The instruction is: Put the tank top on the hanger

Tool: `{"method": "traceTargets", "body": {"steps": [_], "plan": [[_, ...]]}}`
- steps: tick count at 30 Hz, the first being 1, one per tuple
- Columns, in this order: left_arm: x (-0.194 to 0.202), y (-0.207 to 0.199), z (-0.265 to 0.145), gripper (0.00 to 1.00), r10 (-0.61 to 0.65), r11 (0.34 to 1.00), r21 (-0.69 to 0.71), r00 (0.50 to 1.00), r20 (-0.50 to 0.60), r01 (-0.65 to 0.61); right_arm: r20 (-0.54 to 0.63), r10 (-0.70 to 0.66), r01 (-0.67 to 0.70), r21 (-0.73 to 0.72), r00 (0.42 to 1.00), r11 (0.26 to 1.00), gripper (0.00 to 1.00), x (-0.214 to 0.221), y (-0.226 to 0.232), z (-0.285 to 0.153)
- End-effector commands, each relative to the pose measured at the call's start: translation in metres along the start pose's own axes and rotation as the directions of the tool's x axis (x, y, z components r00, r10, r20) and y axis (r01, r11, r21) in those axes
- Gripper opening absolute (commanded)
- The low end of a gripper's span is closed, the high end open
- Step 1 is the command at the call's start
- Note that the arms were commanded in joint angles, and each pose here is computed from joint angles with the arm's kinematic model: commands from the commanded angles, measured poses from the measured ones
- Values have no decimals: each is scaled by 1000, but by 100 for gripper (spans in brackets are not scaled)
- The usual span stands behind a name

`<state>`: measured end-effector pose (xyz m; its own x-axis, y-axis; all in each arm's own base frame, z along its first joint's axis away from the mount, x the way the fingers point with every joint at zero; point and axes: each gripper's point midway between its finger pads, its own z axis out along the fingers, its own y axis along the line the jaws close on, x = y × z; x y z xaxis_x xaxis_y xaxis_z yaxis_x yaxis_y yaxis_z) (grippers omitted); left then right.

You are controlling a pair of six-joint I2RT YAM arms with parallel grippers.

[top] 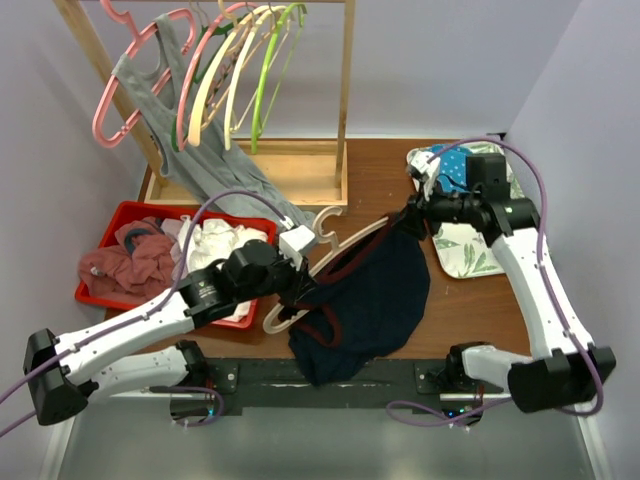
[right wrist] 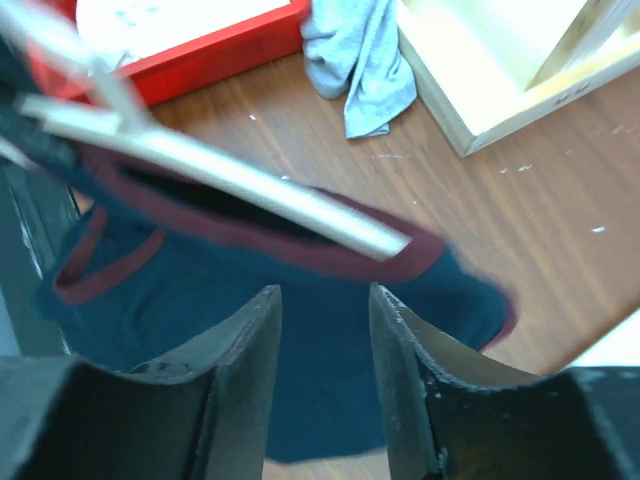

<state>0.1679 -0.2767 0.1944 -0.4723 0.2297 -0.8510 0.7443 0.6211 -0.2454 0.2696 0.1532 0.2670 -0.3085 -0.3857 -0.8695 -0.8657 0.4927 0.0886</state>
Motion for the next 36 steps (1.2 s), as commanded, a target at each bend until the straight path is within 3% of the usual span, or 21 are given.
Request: {"method": "traceTargets", "body": {"steps": [1, 5, 7, 10, 16, 17, 20, 22, 25, 27, 30, 33, 34, 36], "plan": [[-64, -5, -15, 0, 40, 999, -16, 977, 208, -37, -20, -152, 153, 43, 988, 987, 48, -2, 15, -28], [-70, -16, -18, 0, 86, 994, 43, 967, 239, -99, -48, -158, 160, 29, 986, 987, 73, 3, 18, -32], [-75, -22, -20, 0, 97, 991, 69, 965, 242, -117, -35, -196, 196, 14, 980, 980, 79, -9, 22, -37], [-85, -30, -22, 0, 98, 988, 93, 965, 244, -123, -18, -210, 210, -11, 978, 978, 80, -21, 24, -39], [-112, -38, -21, 0, -69, 992, 119, 953, 297, 35, 74, 111, -122, 153, 991, 981, 72, -31, -3, -22], [-116, -37, -22, 0, -125, 988, 123, 942, 310, 91, 113, 210, -226, 155, 971, 962, 72, -33, 0, -21], [-120, -40, -18, 0, -204, 975, 151, 922, 330, 162, 216, 333, -373, 184, 918, 910, 72, -38, -2, -20], [-122, -42, -16, 0, -226, 970, 167, 915, 335, 179, 264, 351, -414, 238, 898, 879, 83, -38, -9, -20], [-123, -45, -15, 0, -244, 964, 184, 911, 332, 191, 313, 450, -534, 278, 836, 798, 83, -37, -20, -17], [-131, -49, -15, 0, -252, 960, 209, 900, 355, 186, 322, 478, -562, 262, 818, 785, 83, -40, -22, -13], [-131, -52, -13, 0, -264, 954, 229, 900, 347, 192, 349, 521, -607, 215, 779, 765, 79, -48, -24, -3], [-130, -54, -13, 0, -274, 950, 244, 898, 344, 196, 337, 548, -629, 214, 766, 747, 66, -46, -32, 10], [-132, -54, -14, 0, -274, 950, 245, 896, 350, 195, 329, 542, -621, 222, 774, 752, 54, -45, -34, 12], [-131, -52, -14, 0, -275, 951, 235, 895, 352, 200, 324, 535, -613, 228, 780, 756, 39, -45, -35, 13]]}}
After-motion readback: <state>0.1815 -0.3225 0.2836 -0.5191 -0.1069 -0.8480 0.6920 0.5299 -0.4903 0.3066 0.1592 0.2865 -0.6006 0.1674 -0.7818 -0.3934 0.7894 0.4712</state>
